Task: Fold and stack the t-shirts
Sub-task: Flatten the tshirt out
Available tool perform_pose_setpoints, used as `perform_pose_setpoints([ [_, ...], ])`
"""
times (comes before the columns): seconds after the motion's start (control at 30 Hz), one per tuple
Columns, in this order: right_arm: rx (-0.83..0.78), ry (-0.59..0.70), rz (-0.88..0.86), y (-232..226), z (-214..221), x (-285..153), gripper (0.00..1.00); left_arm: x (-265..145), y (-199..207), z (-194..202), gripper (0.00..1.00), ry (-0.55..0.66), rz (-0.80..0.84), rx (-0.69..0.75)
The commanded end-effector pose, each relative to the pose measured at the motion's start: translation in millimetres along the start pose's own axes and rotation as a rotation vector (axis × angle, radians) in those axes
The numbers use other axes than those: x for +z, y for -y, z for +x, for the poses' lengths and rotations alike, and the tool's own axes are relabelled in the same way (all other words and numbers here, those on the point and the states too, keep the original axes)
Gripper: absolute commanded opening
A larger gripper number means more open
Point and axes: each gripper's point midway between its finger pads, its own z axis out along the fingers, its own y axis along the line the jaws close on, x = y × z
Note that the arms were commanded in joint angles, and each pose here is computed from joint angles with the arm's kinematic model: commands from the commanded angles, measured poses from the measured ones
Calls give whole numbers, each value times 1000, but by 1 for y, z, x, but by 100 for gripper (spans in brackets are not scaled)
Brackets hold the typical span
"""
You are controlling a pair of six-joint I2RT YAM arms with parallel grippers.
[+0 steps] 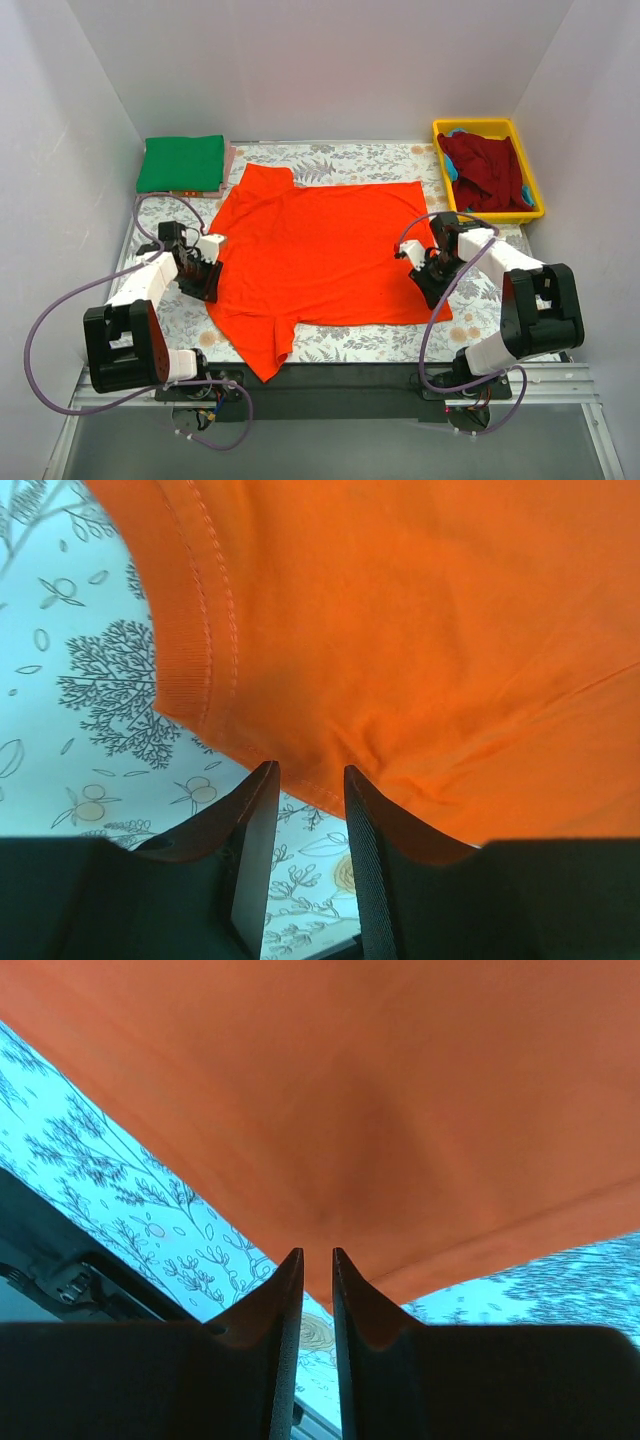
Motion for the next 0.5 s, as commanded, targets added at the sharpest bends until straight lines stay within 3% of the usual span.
perform_pose_setpoints([
  [0.0,-39,-24,38,3,14,10,23,6,-7,11,31,4,-67,71],
  [0.2,-49,-109,40,0,43,28,22,17,-2,54,29,-98,-82,116],
  [0.47,-75,-130,68,1,51,24,22,11,-2,66,25,-120,-111,145],
])
